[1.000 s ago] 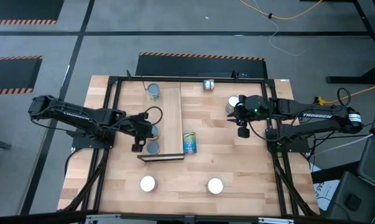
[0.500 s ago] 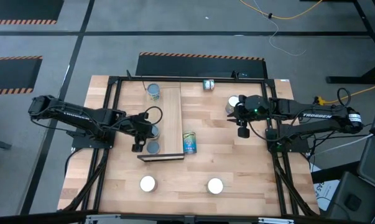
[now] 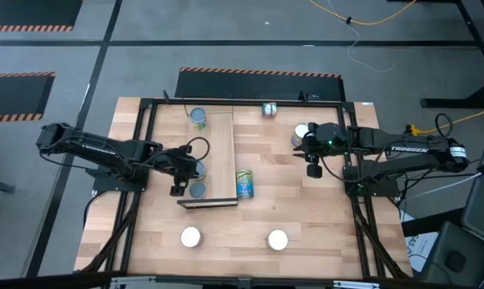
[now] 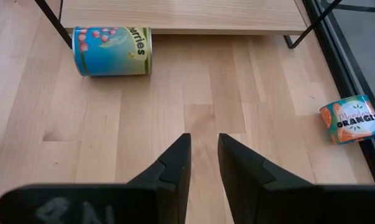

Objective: Pick and place cans onto a shelf
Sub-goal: Put the small canned oranges on the shelf

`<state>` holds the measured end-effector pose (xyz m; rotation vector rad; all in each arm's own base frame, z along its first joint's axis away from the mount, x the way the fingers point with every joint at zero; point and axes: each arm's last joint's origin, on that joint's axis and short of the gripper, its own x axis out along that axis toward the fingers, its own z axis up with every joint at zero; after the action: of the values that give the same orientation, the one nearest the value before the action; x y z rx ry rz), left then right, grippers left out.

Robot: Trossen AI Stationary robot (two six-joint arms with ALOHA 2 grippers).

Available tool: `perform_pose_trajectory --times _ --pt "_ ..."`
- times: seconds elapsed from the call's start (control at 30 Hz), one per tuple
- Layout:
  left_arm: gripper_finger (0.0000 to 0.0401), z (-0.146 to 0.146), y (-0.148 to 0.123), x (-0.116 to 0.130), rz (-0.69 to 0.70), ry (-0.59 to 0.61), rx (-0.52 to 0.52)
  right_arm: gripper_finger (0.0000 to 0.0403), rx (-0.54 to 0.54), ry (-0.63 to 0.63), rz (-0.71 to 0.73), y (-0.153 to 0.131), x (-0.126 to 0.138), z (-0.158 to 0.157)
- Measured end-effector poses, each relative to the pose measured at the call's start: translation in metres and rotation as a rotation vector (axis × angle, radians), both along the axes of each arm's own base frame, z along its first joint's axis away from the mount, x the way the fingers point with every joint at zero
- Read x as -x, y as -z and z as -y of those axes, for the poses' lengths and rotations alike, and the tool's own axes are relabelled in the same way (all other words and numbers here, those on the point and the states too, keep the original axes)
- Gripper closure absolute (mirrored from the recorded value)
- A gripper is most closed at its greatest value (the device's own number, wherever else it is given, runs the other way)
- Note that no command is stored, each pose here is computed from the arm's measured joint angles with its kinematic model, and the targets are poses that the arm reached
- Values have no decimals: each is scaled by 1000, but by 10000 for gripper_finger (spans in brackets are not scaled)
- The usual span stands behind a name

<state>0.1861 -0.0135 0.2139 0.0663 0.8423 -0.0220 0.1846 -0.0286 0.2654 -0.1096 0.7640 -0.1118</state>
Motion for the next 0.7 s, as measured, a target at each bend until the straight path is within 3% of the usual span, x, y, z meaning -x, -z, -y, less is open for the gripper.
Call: perform_pose_trajectory --times 0.37,0.7 --pt "364 -1 -19 13 121 -6 5 318 0 0 1 0 0 0" --pt "362 -5 -34 27 227 -27 -76 297 12 17 31 -2 -2 1"
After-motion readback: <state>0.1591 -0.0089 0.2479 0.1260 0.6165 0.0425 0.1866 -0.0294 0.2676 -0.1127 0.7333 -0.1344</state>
